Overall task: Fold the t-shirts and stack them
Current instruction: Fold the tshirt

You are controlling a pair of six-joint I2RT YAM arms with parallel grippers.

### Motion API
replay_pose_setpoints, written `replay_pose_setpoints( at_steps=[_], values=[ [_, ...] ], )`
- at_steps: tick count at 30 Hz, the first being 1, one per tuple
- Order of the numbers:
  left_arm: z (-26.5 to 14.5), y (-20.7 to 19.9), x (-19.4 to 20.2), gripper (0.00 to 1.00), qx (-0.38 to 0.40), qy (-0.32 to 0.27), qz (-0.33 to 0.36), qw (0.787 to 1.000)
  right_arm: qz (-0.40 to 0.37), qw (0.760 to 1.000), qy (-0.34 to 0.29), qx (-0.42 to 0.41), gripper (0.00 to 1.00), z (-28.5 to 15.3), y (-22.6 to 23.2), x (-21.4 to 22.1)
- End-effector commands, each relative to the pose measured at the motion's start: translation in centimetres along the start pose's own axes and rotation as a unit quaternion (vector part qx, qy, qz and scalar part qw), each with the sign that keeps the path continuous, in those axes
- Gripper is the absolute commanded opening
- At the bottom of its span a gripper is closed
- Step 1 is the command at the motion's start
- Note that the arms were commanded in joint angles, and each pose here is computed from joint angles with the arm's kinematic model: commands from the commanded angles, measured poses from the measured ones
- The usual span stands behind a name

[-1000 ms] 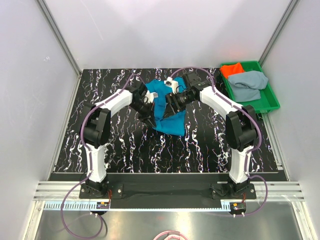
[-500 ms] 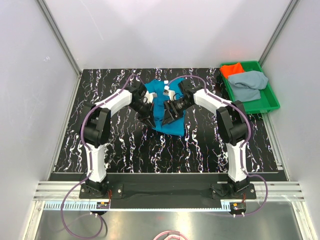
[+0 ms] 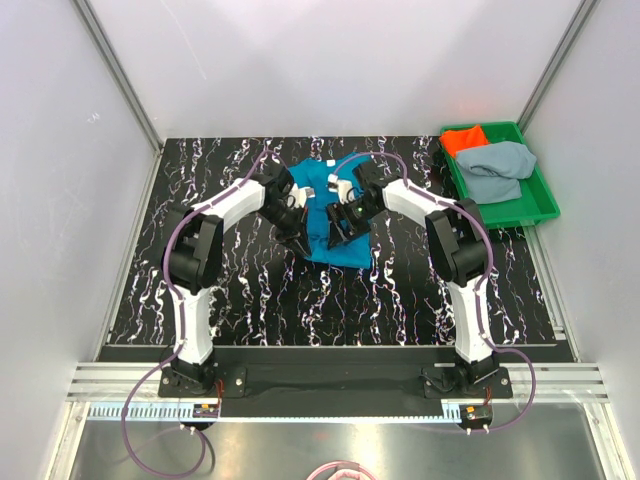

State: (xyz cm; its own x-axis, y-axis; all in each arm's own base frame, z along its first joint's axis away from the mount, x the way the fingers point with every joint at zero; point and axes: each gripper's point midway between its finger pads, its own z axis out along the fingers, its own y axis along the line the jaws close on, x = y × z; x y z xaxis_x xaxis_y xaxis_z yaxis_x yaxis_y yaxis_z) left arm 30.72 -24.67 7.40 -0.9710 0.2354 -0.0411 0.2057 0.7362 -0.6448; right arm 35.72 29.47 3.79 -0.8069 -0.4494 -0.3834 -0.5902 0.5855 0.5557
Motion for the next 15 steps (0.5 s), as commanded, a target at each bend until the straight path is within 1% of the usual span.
replay_pose_setpoints(
  at_steps=[1,2,4,6,7,9,12,15],
  values=[
    [-0.4,-0.8,-0.7,0.0,0.015,-0.007,0.003,1.0,-0.061,0.993,-0.071,0.075,0.8,-1.1,-1.8,-5.2],
    [-0.4,-0.7,-0.7,0.0,0.014,-0.007,0.003,1.0,-0.068,0.991,-0.082,0.084,0.8,-1.4,-1.9,-5.9],
    [-0.2,-0.6,-0.7,0.0,0.014,-0.005,0.003,1.0,-0.081,0.983,-0.122,0.107,0.81,-2.4,-2.2,-8.6],
    [-0.2,-0.6,-0.6,0.0,0.013,-0.004,0.003,1.0,-0.088,0.978,-0.147,0.116,0.82,-3.2,-2.2,-10.3],
    [-0.2,-0.6,-0.6,0.0,0.012,-0.003,0.004,1.0,-0.093,0.973,-0.171,0.121,0.82,-4.2,-1.9,-12.0],
    [-0.1,-0.5,-0.6,0.0,0.01,-0.003,0.003,1.0,-0.098,0.966,-0.2,0.128,0.83,-5.5,-1.6,-14.2],
    [-0.2,-0.6,-0.6,0.0,0.01,-0.003,0.005,1.0,-0.105,0.959,-0.221,0.142,0.85,-6.3,-1.7,-15.7],
    [-0.2,-0.5,-0.5,0.0,0.009,-0.002,0.006,1.0,-0.111,0.952,-0.233,0.162,0.86,-7.2,-1.9,-16.3]
  ],
)
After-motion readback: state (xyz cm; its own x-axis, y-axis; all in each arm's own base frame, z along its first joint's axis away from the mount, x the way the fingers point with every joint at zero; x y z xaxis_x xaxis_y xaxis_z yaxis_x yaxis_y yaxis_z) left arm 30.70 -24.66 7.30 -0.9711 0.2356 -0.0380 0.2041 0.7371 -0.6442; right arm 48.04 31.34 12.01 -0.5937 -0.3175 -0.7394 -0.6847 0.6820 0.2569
